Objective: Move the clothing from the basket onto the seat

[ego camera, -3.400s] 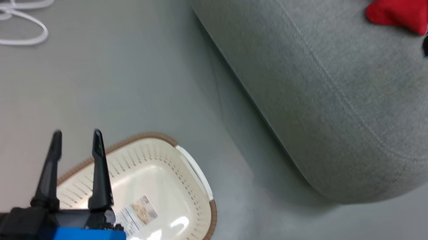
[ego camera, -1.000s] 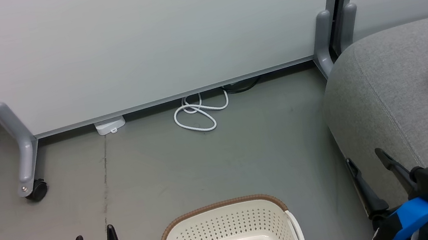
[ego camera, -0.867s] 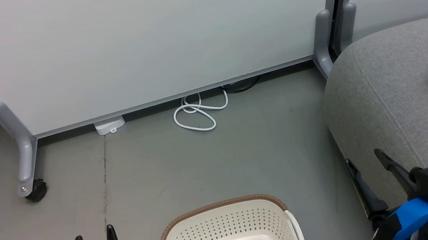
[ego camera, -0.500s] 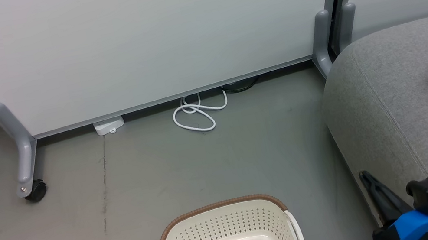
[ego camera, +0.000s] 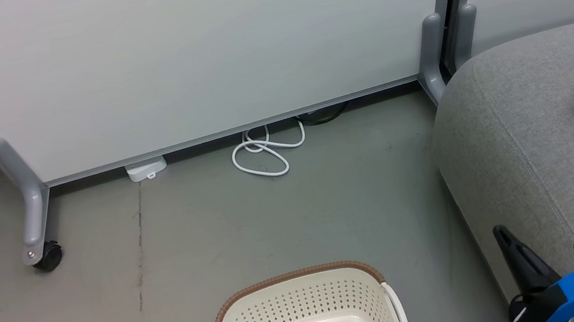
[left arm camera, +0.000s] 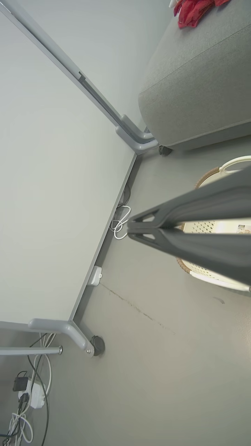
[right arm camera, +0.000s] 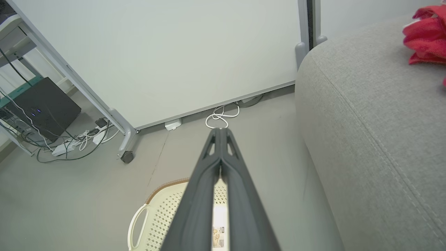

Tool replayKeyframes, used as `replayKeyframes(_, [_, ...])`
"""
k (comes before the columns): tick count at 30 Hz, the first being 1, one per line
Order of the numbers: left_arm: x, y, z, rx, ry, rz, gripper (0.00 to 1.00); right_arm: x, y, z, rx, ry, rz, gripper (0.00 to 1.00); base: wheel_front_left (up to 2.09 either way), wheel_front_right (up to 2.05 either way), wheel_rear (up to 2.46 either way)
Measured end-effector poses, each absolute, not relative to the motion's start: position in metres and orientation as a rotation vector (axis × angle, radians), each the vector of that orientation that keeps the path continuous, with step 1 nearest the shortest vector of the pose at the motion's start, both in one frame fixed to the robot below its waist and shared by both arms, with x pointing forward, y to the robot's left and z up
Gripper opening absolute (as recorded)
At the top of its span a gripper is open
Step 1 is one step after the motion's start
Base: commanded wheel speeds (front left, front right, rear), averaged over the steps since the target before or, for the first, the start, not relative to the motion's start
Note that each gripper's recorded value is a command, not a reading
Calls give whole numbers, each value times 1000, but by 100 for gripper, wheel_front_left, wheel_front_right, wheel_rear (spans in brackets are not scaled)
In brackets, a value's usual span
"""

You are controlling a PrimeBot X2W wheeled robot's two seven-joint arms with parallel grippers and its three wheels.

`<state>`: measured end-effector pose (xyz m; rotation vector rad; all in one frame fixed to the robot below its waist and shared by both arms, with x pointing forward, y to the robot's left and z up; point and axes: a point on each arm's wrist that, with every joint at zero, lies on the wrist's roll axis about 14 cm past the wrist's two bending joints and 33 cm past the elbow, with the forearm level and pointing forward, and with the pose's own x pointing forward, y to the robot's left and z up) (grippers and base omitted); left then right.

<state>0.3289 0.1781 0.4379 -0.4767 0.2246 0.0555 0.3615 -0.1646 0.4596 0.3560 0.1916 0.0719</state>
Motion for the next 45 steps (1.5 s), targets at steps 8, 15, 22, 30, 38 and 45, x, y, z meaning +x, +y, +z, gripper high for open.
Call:
replayKeyframes(8, [336,182,441,-599,221,78,0,364,-169,463,495,183,45,0,0,0,0])
replayKeyframes(15, [341,184,444,-700,215,85,0,365,-173,465,605,176,26,0,0,0,0])
replayKeyframes(22, [346,185,448,-793,206,93,0,369,-176,469,707,159,12,0,0,0,0])
replayKeyframes(30, [352,187,453,-891,192,94,0,371,-179,472,817,150,0,0,0,0,0])
replayKeyframes(38, [356,188,457,-983,180,95,0,373,-182,476,916,135,-9,0,0,0,0])
replayKeyframes(45, [360,190,461,-1056,166,95,0,375,-184,479,999,121,-15,0,0,0,0])
